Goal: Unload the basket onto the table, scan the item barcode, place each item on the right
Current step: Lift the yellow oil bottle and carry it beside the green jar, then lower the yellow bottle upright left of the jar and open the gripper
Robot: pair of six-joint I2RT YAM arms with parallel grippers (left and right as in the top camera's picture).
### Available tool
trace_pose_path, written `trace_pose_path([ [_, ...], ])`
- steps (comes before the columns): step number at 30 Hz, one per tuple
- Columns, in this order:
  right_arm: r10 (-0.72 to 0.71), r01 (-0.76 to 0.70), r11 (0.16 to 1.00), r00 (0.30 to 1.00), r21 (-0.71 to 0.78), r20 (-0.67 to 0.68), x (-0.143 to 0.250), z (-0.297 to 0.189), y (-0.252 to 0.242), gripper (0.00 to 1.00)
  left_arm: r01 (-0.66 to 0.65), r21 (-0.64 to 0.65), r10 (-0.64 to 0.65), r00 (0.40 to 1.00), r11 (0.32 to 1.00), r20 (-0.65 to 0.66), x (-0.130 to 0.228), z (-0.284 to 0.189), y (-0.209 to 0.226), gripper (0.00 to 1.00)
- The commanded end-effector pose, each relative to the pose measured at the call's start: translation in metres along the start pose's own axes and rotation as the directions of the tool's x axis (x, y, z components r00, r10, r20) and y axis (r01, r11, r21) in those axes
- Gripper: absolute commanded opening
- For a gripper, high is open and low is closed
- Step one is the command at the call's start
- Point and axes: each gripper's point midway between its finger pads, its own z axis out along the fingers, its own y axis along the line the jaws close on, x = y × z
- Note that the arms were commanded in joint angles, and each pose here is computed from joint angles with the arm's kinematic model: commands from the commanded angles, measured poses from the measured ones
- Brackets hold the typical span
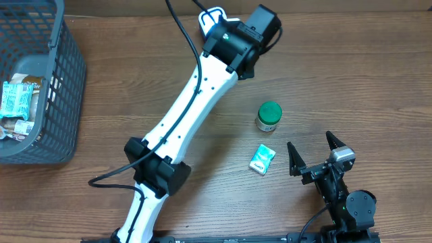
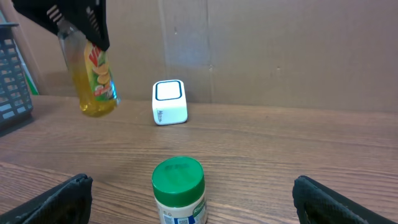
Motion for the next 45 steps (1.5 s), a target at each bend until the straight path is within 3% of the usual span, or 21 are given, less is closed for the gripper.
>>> trace_pose_path([
  [1, 0.003, -0.003, 1.0, 1.0, -0.008, -0.003, 0.003, 0.001, 0.001, 1.0, 0.017, -0.035, -0.018, 0.998, 0.999, -0.052, 0.008, 0.022, 0.008, 0.05],
  [18, 0.003, -0.003, 1.0, 1.0, -0.008, -0.003, 0.003, 0.001, 0.001, 1.0, -0.077, 0.078, 0.081, 0.995, 0.994, -0.057, 0.022, 0.057, -0.034, 0.05],
  [32, 0.003, -0.003, 1.0, 1.0, -0.008, -0.003, 0.003, 0.001, 0.001, 1.0, -0.122, 0.029, 0.125, 0.987, 0.992, -0.102, 0.046, 0.08, -0.031, 0.05],
  [45, 0.003, -0.003, 1.0, 1.0, -0.008, -0.003, 0.003, 0.001, 0.001, 1.0, -0.123, 0.122, 0.134, 0.987, 0.985, -0.085, 0.041, 0.079, -0.045, 0.05],
])
